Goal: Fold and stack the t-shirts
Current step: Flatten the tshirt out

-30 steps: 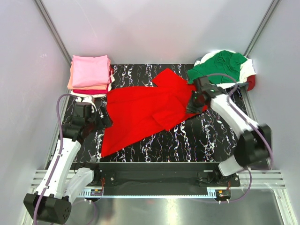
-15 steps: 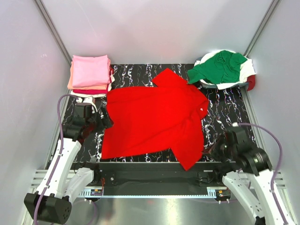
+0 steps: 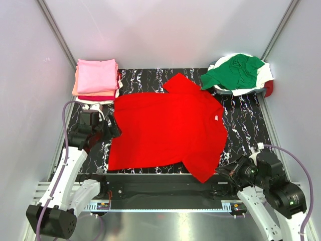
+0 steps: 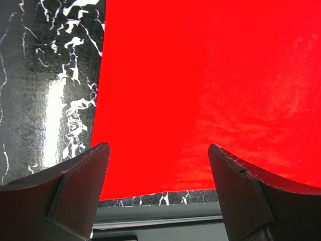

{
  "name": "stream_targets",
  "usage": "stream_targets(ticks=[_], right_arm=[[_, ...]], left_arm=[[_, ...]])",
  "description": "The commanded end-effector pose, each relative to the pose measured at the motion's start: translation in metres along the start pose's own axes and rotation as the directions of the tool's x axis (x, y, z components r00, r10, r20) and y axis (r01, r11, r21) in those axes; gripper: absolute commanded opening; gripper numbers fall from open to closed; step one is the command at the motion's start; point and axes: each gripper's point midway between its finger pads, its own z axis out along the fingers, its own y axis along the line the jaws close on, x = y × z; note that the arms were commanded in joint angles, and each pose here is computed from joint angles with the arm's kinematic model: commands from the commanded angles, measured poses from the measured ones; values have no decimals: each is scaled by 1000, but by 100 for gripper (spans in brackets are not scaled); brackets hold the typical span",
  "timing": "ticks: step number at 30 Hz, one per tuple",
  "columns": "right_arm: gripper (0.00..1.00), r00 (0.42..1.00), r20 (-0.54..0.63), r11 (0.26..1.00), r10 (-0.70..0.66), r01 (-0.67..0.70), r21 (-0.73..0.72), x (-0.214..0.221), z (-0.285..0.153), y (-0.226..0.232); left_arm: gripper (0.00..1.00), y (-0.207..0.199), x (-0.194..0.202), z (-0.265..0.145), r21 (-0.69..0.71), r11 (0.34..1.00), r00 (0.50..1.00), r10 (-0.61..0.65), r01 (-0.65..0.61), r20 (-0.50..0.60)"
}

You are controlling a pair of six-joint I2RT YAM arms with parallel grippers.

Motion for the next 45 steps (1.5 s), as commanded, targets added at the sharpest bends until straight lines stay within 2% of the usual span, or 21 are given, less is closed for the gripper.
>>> stream_targets(ticks=[1, 6, 7, 9, 10, 13, 16, 19, 21, 25, 28, 33, 42, 45], right_arm=[[0, 982, -114, 963, 148, -117, 243, 34, -7, -59], [0, 988, -85, 953, 125, -96, 289, 26, 8, -76], [0, 989, -84, 949, 118, -88, 302, 25, 11, -80], [0, 993, -68, 937, 98, -69, 341, 20, 18, -90], [0, 994, -66, 934, 89, -60, 352, 18, 20, -92], [0, 997, -56, 919, 54, -28, 394, 9, 27, -98], [0, 997, -64, 919, 43, -14, 395, 5, 39, -98], [0, 996, -84, 920, 38, -2, 392, 4, 50, -100], [0, 995, -96, 927, 34, 5, 376, 4, 55, -97], [0, 994, -106, 938, 10, 27, 344, -2, 66, -87], [0, 994, -108, 945, -17, 51, 323, -8, 71, -77], [0, 991, -124, 947, -60, 95, 306, -14, 72, -63], [0, 989, -123, 950, -82, 115, 291, -15, 73, -62], [0, 989, -124, 948, -82, 116, 296, -15, 75, -65]], left_arm=[[84, -7, -1, -3, 28, 1000, 1000, -1, 2, -18], [81, -4, 41, -8, -9, 990, 976, -143, 143, -164], [80, 0, 52, -10, -37, 988, 969, -156, 152, -191], [72, -2, 66, -17, -74, 990, 968, -136, 123, -209], [71, 16, 71, -23, -179, 980, 976, -117, 84, -184], [74, 24, 101, -26, -251, 964, 964, -148, 90, -220], [75, 26, 139, -12, -232, 959, 930, -226, 161, -291], [71, 21, 152, -7, -225, 959, 927, -235, 173, -291], [71, 24, 157, -3, -275, 951, 928, -222, 139, -300], [77, 23, 165, 1, -367, 926, 923, -215, 89, -319], [82, 25, 169, 12, -392, 908, 918, -273, 147, -288], [83, 40, 171, 25, -449, 873, 922, -315, 189, -225], [77, 63, 137, 37, -491, 837, 953, -301, 240, -47], [76, 64, 136, 40, -503, 834, 954, -294, 227, -57]])
